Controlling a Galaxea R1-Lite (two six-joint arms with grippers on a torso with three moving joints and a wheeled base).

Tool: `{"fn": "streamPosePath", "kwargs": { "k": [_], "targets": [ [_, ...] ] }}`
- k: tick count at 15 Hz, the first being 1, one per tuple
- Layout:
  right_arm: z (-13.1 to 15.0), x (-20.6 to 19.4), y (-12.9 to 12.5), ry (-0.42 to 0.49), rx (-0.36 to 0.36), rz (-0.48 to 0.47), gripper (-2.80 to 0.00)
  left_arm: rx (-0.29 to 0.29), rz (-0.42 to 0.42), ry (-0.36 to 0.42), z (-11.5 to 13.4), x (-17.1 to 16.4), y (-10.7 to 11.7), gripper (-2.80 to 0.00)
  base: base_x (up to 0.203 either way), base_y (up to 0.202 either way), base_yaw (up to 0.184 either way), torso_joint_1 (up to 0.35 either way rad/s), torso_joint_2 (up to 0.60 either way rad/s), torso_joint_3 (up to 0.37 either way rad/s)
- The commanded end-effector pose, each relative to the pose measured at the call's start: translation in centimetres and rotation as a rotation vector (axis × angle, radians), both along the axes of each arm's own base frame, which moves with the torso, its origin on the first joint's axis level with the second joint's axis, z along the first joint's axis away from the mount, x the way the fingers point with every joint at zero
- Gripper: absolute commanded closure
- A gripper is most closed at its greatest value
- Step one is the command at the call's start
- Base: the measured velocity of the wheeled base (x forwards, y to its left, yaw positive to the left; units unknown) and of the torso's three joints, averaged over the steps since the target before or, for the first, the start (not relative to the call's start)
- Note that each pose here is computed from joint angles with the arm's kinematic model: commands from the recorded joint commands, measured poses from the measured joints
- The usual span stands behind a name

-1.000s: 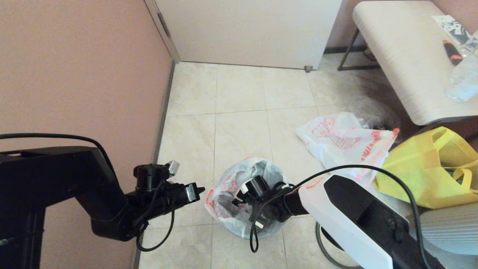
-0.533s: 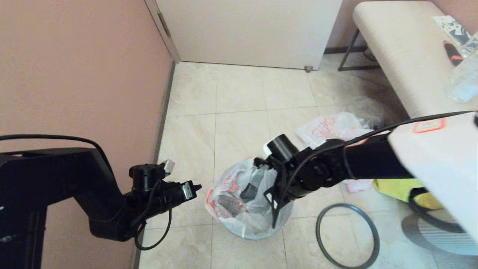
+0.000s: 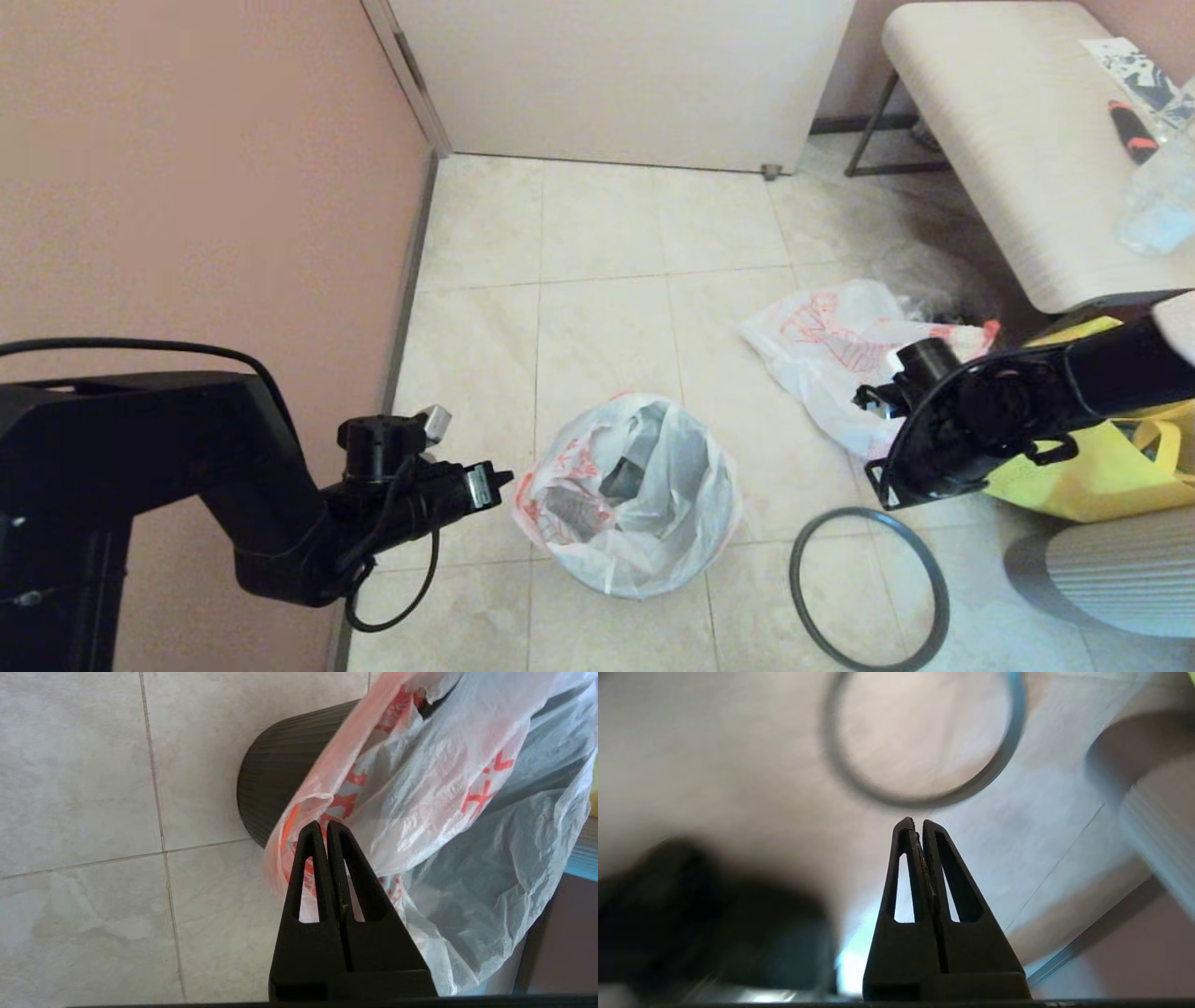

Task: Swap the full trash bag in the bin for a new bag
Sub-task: Place the trash can ring on the trash can

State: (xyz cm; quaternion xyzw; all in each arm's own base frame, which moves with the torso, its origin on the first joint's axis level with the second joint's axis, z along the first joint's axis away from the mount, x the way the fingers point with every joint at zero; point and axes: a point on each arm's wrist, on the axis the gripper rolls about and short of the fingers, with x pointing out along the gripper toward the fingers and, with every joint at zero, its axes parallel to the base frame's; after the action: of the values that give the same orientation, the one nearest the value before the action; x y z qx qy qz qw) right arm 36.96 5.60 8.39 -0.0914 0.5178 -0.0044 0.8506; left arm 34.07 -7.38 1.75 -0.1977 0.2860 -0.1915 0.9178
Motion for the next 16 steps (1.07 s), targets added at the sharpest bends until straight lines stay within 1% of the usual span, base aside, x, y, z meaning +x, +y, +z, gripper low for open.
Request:
{"fn": "streamPosePath", "kwargs": {
  "k": [1,3,4,6,7,9,10,12,13,16],
  "targets": [
    [-10.5,3.2,-4.2,0.097,-0.063,-0.004,0.00,0.003,-0.009,0.001,-0.1,-0.2,-0.1,0.00,0.000,0.000,0.000,0.000,0.00,0.000],
    [-16.2,4.2,-8.1,0.097,-0.125,0.044,0.00,0.017,-0.017,-0.001,-0.3,-0.3,-0.1,0.00,0.000,0.000,0.000,0.000,0.00,0.000],
    [-18.4,4.6,-9.7,0.086,-0.151,0.064,0.00,0.017,-0.017,0.000,-0.4,-0.2,-0.1,0.00,0.000,0.000,0.000,0.000,0.00,0.000],
    [-21.3,6.1,-11.8,0.054,-0.182,0.074,0.00,0.018,-0.016,0.002,-0.5,-0.2,-0.1,0.00,0.000,0.000,0.000,0.000,0.00,0.000],
    [-22.4,6.6,-12.7,0.038,-0.181,0.070,0.00,0.018,-0.016,0.002,-0.6,-0.2,-0.1,0.00,0.000,0.000,0.000,0.000,0.00,0.000],
    [-23.9,6.6,-14.0,0.025,-0.122,0.075,0.00,0.020,-0.016,0.003,-0.6,-0.2,-0.1,0.00,0.000,0.000,0.000,0.000,0.00,0.000],
    [-24.6,6.6,-14.4,0.022,-0.116,0.069,0.00,0.020,-0.016,0.003,-0.6,-0.2,-0.1,0.00,0.000,0.000,0.000,0.000,0.00,0.000],
    [-25.0,7.3,-15.1,-0.016,-0.115,0.067,0.00,0.020,-0.018,0.003,-0.6,-0.2,-0.2,0.00,0.000,0.000,0.000,0.000,0.00,0.000],
    [-25.0,7.9,-15.4,-0.040,-0.112,0.072,-2.80,0.020,-0.018,0.005,-0.6,-0.2,-0.2,0.00,0.000,0.000,0.000,0.000,0.00,0.000],
    [-24.9,8.9,-15.5,-0.081,-0.105,0.078,-2.80,0.020,-0.018,0.006,-0.7,-0.2,-0.2,0.00,0.000,0.000,0.000,0.000,0.00,0.000]
  ]
}}
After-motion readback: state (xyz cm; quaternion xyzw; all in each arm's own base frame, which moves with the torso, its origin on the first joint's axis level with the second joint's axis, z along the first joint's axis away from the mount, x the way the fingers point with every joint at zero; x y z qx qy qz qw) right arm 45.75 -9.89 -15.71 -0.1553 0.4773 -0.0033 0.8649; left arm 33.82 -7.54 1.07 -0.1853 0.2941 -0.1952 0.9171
